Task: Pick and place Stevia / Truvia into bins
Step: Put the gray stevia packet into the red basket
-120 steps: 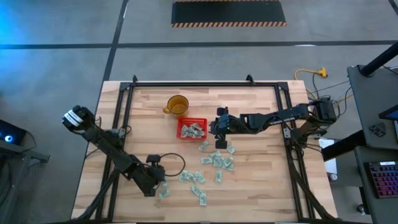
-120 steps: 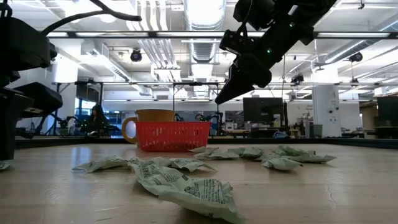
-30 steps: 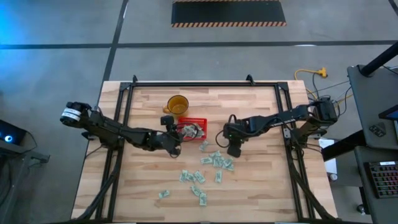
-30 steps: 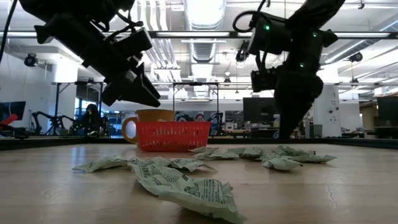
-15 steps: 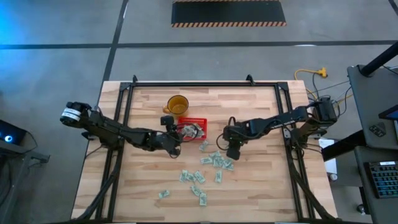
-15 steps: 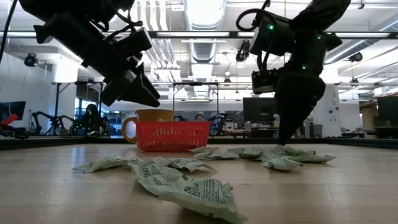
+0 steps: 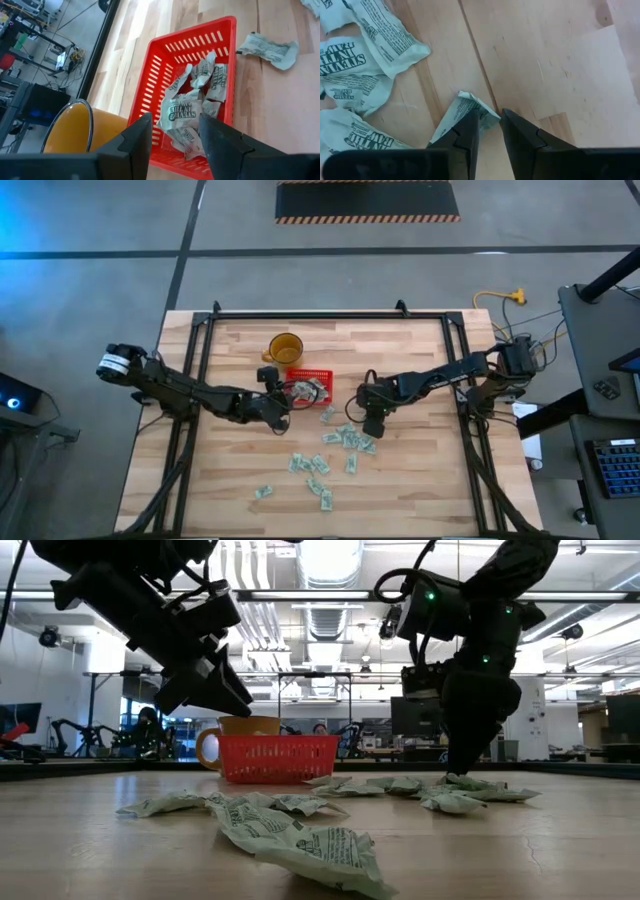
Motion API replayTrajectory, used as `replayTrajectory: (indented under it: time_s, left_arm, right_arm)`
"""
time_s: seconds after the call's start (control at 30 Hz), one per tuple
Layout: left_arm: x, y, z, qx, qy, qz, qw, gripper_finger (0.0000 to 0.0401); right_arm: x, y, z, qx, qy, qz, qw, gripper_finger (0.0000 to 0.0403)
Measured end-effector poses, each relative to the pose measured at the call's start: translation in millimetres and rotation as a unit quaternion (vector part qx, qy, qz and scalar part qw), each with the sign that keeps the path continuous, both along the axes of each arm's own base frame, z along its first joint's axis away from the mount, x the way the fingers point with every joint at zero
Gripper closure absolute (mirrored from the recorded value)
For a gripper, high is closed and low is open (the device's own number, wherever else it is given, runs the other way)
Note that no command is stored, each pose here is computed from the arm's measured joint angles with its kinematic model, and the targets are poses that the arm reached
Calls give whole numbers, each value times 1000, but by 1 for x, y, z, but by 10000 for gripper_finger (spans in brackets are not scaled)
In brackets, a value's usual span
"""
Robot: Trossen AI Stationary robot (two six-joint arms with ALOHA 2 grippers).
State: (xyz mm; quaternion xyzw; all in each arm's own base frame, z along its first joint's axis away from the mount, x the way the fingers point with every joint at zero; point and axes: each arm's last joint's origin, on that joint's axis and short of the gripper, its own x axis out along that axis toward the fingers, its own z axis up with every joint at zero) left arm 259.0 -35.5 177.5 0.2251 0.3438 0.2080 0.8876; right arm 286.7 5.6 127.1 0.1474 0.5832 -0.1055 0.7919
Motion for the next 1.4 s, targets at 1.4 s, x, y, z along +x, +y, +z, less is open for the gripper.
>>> replayTrajectory:
  time_s: [1.4]
  left_arm:
    - [-43, -36, 18, -225, 26, -88, 970, 254]
  right_arm:
    - [71, -15, 50, -330, -295, 145, 885, 394]
